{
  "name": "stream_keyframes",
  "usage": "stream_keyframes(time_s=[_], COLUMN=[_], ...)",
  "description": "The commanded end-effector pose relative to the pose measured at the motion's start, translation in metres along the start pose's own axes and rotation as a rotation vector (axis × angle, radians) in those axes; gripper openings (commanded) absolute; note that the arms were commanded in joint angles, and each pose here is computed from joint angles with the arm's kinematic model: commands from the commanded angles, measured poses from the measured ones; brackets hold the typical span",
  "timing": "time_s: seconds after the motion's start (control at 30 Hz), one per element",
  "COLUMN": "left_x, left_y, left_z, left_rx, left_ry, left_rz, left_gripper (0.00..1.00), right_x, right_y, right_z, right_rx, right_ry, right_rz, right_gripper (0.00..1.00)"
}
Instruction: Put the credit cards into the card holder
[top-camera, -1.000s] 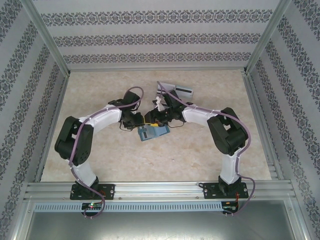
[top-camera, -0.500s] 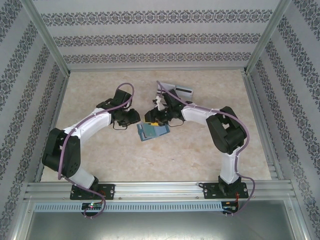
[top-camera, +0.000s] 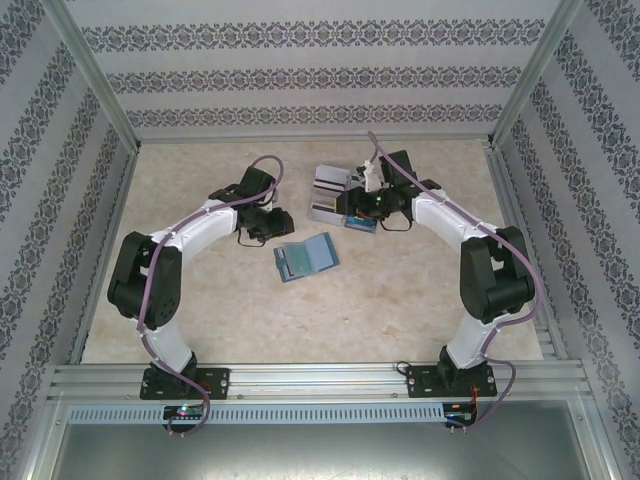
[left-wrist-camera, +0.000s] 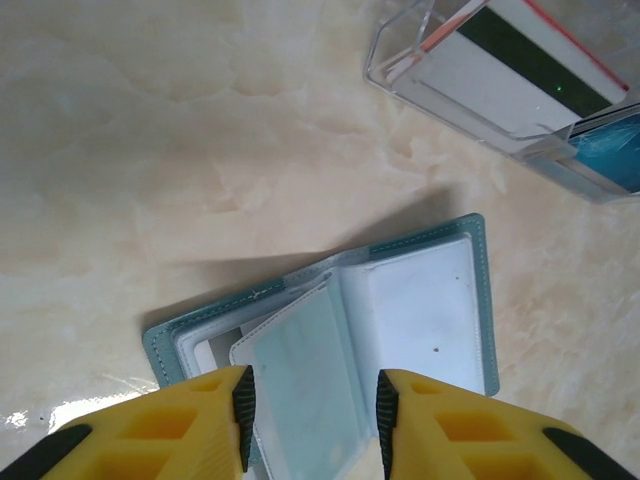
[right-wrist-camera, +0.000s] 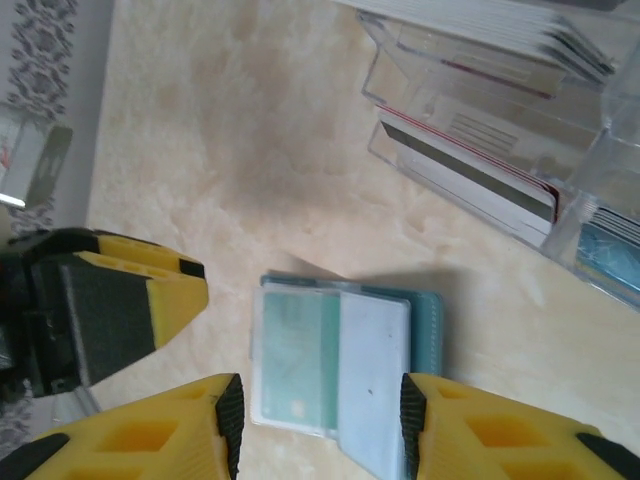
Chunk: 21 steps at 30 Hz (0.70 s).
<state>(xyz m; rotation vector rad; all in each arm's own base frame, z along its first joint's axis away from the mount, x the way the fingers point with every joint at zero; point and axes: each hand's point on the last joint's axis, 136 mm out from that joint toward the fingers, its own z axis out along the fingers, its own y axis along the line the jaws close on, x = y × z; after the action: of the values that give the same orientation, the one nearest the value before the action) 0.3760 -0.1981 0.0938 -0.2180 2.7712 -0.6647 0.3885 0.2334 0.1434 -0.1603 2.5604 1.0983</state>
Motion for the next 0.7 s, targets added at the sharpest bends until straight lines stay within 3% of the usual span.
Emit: stream_keyframes(time_s=[0.0,0.3,0.67], left_x=[-0.003,-0.051,-0.104], left_y=[0.002,-0.026,-0.055], left_z=[-0.001,0.016,0.046], left_rx=[-0.005,0.037,0.113], left_ry=[0.001,-0.044,-0.086], left_rz=[0.04,0.129,0.147], left_gripper=[0.41,0.46,0.47], right_x=[0.003,-0.062,-0.123], right_y=[-0.013,-0.062,-0.057], right_z=[-0.012,-0.075,-0.084], right_rx=[0.109,0.478,0.627], right_ry=[0.011,-0.172,-0.17], right_rz=[-0.087,-0.25,-0.498], right_gripper=[0.48,0.51,0.59])
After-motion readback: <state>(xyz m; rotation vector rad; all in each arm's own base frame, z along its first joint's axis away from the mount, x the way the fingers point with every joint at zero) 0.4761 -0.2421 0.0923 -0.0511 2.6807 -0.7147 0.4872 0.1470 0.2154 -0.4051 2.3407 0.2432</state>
